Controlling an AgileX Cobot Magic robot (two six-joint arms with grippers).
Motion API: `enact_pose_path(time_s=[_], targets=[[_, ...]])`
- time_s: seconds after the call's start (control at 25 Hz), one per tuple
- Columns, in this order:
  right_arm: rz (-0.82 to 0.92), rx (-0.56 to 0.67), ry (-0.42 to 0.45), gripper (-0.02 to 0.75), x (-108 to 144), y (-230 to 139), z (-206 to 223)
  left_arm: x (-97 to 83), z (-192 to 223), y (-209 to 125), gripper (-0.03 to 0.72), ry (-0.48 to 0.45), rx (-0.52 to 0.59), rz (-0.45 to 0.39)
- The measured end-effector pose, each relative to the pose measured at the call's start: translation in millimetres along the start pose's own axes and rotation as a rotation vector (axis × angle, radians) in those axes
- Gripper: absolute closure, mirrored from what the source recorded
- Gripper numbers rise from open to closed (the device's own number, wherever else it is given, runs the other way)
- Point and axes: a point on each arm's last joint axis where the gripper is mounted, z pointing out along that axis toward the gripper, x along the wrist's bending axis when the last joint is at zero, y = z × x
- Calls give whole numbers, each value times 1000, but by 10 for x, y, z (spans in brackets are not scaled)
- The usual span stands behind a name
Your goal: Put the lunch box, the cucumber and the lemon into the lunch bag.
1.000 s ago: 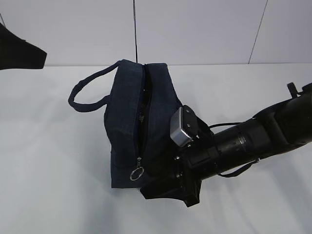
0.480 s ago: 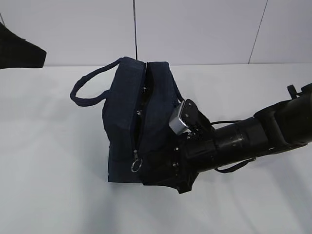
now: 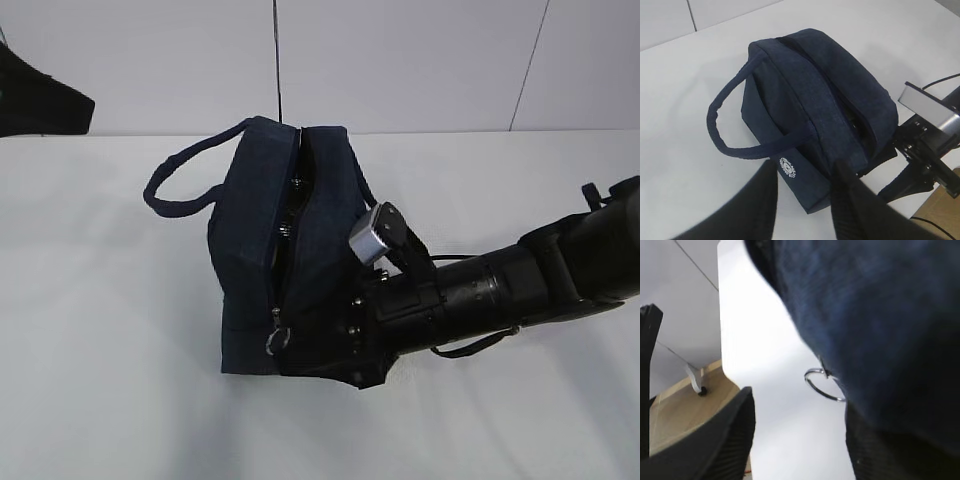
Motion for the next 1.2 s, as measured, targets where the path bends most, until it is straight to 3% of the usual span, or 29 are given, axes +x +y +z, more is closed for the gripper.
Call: enact_pose_path(time_s=[0.44,1.0,1.2], targets=[[24,-13,-22,303,-25,3,4,1,0,1,449,1,-2,0],[-25,10,89,303,76,-19,2,3,0,5,449,3,-5,0],[-21,58,14,303,7,-62,4,3,0,5,449,3,-5,0]])
